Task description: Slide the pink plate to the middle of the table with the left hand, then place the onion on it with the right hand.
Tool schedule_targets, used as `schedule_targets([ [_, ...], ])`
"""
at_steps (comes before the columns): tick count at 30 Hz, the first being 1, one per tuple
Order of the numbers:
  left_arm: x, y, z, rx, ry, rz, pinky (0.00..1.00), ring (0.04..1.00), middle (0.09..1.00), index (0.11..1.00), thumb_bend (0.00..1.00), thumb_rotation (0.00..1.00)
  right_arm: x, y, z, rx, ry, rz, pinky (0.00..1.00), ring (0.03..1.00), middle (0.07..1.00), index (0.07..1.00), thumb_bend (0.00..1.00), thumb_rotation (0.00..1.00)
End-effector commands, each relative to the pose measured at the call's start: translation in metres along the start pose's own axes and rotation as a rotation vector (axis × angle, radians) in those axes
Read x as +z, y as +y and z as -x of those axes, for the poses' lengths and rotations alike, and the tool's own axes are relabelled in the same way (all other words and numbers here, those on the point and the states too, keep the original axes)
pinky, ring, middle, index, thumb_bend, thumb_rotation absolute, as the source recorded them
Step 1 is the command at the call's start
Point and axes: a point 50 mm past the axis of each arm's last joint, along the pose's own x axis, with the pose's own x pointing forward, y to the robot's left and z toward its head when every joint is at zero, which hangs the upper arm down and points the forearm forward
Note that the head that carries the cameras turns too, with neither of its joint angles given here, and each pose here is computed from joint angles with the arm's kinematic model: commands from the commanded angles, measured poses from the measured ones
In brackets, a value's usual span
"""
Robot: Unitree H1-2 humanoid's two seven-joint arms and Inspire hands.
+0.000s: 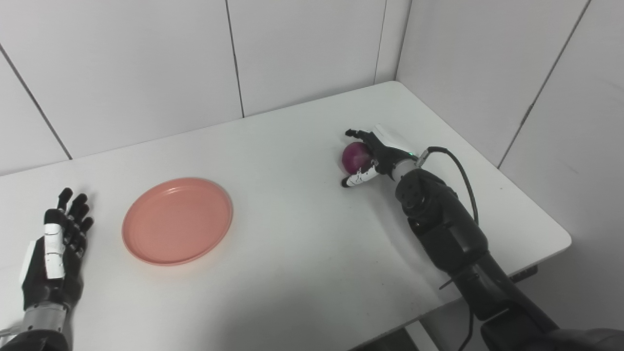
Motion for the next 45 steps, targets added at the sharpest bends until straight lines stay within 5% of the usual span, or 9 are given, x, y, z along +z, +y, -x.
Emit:
schedule_targets([
  [1,0.018,-0.001,-0.008,-0.013,-0.072,-0.019,1.0,1.0,0.974,0.982,0.75,1.0,0.005,-0.022,-0.005,-0.072,-0.013,0.041,0.74,0.849,0.88,0.867,0.89,0.04],
  [5,0.018,-0.002,-0.008,-0.013,-0.076,-0.028,1.0,0.999,0.973,0.982,0.75,1.0,0.001,-0.021,-0.005,-0.101,-0.013,0.051,0.38,0.513,0.768,0.801,0.78,0.0],
  [6,0.018,-0.002,-0.008,-0.015,-0.075,-0.027,1.0,1.0,0.974,0.982,0.75,1.0,0.0,-0.02,-0.005,-0.117,-0.014,0.035,0.34,0.478,0.697,0.75,0.65,0.0],
  [11,0.018,-0.003,-0.007,-0.011,-0.073,-0.01,1.0,0.996,0.969,0.979,0.74,1.0,0.0,-0.017,-0.003,-0.191,-0.047,-0.024,0.4,0.408,0.498,0.554,0.52,0.0],
  [13,0.018,-0.003,-0.007,-0.01,-0.073,-0.012,1.0,0.996,0.969,0.98,0.74,1.0,0.002,-0.016,-0.002,-0.222,-0.067,-0.041,0.37,0.401,0.489,0.538,0.52,0.0],
  [34,0.018,-0.008,-0.006,-0.013,-0.067,-0.001,1.0,0.997,0.97,0.982,0.73,1.0,0.031,-0.017,0.014,-0.329,-0.235,-0.171,0.41,0.424,0.495,0.518,0.52,0.0],
  [45,0.019,-0.025,-0.001,-0.029,-0.073,0.0,1.0,0.997,0.974,0.986,0.69,1.0,0.087,0.001,0.032,-0.253,-0.399,-0.289,0.35,0.395,0.48,0.54,0.51,0.0],
])
